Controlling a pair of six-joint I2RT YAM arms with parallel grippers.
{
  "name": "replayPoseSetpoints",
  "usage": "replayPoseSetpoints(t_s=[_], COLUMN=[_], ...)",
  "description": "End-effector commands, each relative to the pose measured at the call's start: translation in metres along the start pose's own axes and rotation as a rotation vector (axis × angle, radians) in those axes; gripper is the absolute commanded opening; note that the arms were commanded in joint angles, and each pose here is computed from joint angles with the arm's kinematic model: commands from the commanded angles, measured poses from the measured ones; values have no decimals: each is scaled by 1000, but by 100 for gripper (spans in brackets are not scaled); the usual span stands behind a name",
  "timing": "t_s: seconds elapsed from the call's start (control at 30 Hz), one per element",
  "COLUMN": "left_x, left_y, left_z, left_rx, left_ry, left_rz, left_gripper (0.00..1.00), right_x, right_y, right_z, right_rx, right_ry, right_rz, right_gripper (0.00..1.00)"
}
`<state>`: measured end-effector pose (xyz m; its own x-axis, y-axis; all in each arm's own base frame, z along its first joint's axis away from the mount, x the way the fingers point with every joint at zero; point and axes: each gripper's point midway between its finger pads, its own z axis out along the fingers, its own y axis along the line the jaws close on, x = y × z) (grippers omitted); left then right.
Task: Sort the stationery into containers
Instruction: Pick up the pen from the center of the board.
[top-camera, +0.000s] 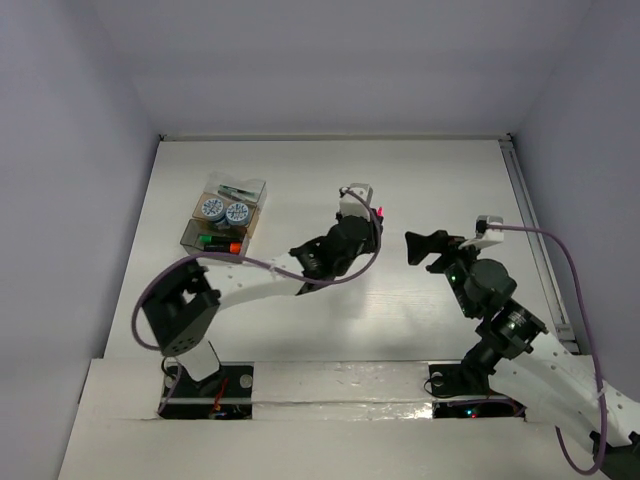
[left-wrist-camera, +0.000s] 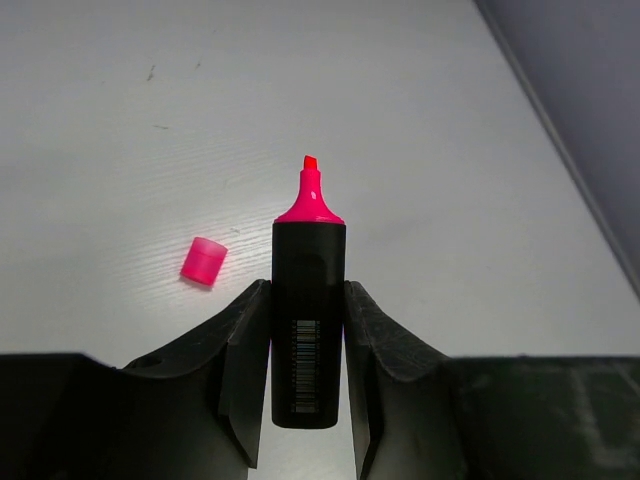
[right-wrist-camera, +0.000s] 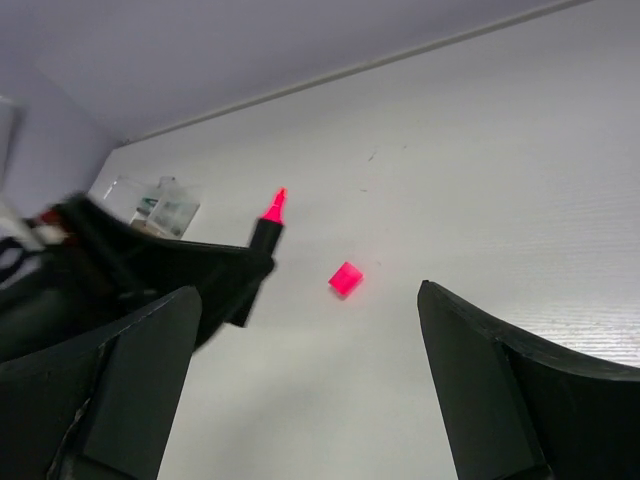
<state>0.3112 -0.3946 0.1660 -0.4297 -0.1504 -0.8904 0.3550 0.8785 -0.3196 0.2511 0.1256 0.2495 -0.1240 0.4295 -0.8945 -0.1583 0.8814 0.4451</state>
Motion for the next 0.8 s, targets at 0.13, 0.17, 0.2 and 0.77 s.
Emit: replayPoseSetpoints(t_s=[0.13, 0.17, 0.2, 0.77], left_x=[-38, -25, -29, -25], left_y=[-4, 4, -3, 12], left_z=[-58, -61, -68, -103], left_rx=[301, 315, 387, 416], left_ry=[-67, -36, -37, -129], left_rz=[-191, -211, -230, -151], left_gripper=[0, 0, 0, 0], right_x=[5, 4, 2, 39], right_y=[29, 41, 49, 112], right_z=[9, 7, 5, 28], right_rx=[-98, -156, -196, -346], right_ry=[63, 70, 74, 300], right_rz=[-2, 11, 30, 263], right_gripper=[95, 96, 97, 92])
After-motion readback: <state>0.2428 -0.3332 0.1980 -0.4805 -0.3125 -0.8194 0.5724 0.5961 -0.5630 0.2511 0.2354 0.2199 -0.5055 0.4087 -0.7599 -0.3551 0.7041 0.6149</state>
